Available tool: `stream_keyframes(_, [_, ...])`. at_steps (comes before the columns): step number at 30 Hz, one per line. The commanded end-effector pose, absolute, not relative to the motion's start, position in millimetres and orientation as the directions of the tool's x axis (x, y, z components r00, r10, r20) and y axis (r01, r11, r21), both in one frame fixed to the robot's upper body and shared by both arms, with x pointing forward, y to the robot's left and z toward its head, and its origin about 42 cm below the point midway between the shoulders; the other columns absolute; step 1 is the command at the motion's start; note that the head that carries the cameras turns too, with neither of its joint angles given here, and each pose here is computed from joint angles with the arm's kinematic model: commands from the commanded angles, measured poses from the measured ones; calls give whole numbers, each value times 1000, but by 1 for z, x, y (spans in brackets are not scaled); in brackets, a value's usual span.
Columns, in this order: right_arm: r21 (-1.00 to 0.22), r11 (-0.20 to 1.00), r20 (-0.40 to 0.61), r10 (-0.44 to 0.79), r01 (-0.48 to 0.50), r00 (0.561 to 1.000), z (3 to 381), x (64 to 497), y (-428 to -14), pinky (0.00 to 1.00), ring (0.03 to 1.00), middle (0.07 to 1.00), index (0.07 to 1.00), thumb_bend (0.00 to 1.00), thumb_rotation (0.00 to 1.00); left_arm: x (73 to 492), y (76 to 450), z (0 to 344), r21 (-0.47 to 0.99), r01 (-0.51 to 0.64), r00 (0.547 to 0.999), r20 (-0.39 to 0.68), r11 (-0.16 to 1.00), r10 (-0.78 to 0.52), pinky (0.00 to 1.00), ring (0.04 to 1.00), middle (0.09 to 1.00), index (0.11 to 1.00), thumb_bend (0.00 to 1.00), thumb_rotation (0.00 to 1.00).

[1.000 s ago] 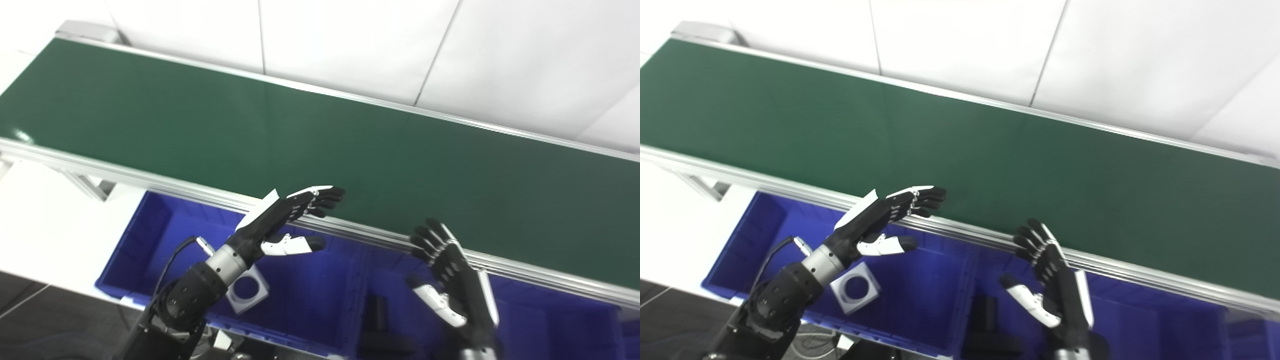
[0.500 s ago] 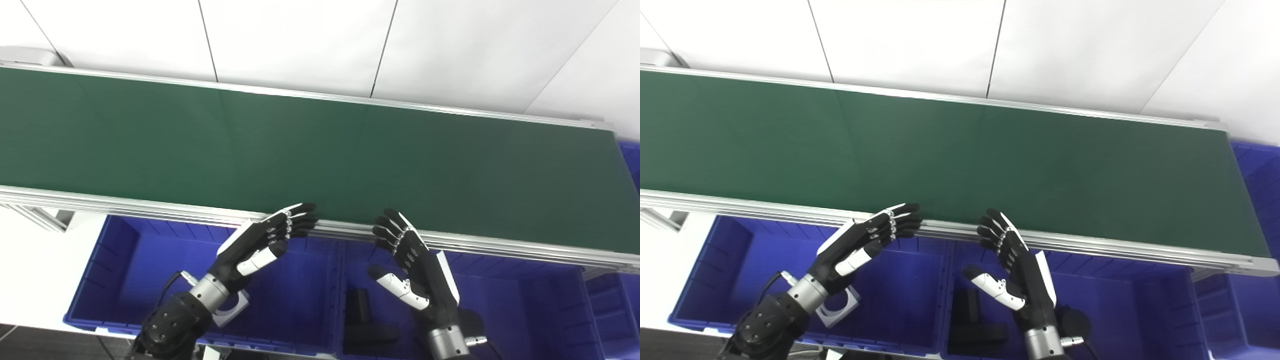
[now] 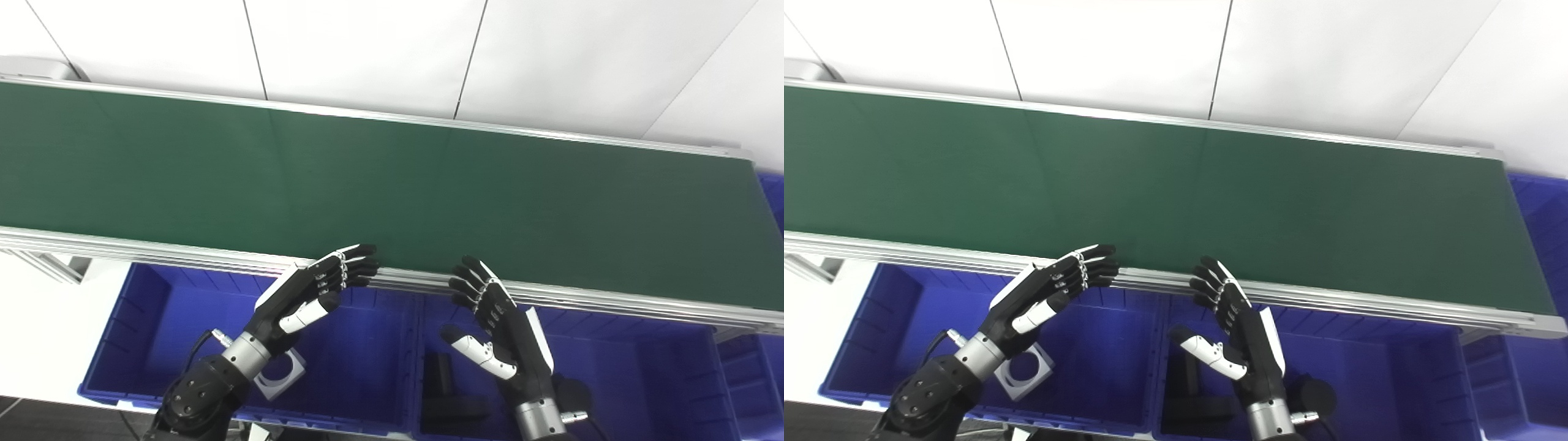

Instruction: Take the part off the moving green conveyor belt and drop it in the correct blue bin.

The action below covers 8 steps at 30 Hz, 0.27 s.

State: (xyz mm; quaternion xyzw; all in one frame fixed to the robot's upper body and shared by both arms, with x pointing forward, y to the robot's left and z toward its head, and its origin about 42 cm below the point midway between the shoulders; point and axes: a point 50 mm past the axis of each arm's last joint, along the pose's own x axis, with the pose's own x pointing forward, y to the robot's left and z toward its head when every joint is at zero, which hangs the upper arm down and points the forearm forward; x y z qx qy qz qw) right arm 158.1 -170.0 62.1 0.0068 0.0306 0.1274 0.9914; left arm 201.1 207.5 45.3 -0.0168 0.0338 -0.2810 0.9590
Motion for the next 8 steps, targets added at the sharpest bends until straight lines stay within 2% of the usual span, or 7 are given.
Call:
stream_keyframes(1, [19,969,10,245,-245,970,71,160,-169,799,835,860,899,770,405,206,207,54,-29,548,836,2,836,-548,833,846,833,865,830,732])
stream_keyframes(8, [14,970,24,241,-242,970,73,156,-164,792,831,857,894,755,398,205,212,55,-34,547,837,6,837,-547,838,847,835,858,837,719])
